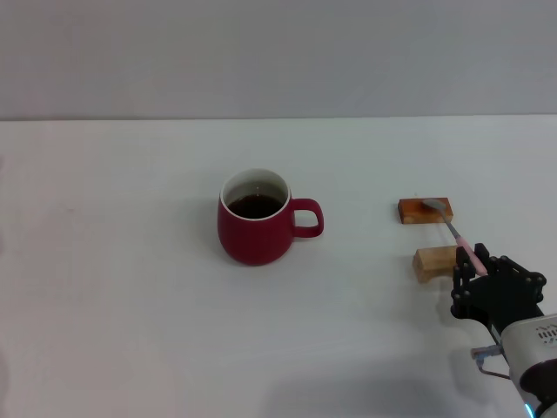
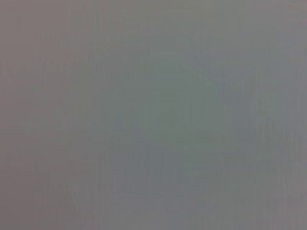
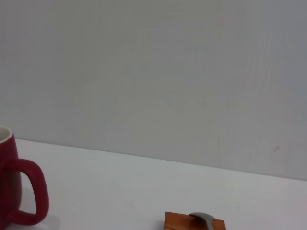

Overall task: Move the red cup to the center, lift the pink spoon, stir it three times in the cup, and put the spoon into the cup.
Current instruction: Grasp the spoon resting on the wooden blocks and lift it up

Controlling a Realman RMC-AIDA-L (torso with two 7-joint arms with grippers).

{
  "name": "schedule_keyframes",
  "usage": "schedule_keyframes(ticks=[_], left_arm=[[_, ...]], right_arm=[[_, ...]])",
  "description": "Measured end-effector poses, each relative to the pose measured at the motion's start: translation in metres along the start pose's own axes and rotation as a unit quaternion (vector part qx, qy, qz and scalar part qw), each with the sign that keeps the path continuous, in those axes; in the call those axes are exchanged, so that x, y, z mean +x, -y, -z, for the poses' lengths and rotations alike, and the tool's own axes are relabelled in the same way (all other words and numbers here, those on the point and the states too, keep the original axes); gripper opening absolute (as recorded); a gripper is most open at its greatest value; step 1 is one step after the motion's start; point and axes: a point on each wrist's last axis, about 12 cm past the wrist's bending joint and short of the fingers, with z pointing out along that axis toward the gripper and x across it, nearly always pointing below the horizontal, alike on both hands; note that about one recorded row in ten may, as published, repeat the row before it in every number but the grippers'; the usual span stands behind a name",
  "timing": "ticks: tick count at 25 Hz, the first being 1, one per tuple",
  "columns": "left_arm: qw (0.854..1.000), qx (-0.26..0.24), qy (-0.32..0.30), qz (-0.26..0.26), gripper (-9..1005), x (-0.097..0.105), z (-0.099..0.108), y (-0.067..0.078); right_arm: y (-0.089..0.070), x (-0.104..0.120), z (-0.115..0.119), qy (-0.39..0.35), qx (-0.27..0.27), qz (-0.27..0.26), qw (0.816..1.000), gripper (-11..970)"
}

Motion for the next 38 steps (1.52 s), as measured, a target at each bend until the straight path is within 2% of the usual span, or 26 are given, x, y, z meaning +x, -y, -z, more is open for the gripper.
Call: schedule_keyframes(ticks=[9, 14, 30, 38], left_arm=[[1.000, 0.000, 0.000, 0.000, 844, 0.000, 0.000, 0.000], [1.000, 0.001, 0.002, 0.000, 844, -0.002, -0.002, 0.001], [1.000, 0.002, -0.006, 0.001, 844, 0.000, -0.002, 0.001], [1.000, 0.000, -0.008, 0.006, 844, 0.001, -0.001, 0.000]], right_arm=[[-0.001, 0.000, -0.002, -0.002, 0.003, -0.004, 1.000, 161], [-0.001, -0.002, -0.004, 0.000, 0.004, 0.015, 1.000, 160], [0.001, -0.017, -0.014, 0.021, 0.014, 0.047, 0.999, 157], [0.001, -0.023, -0.017, 0.030, 0.016, 0.046, 0.998, 154]])
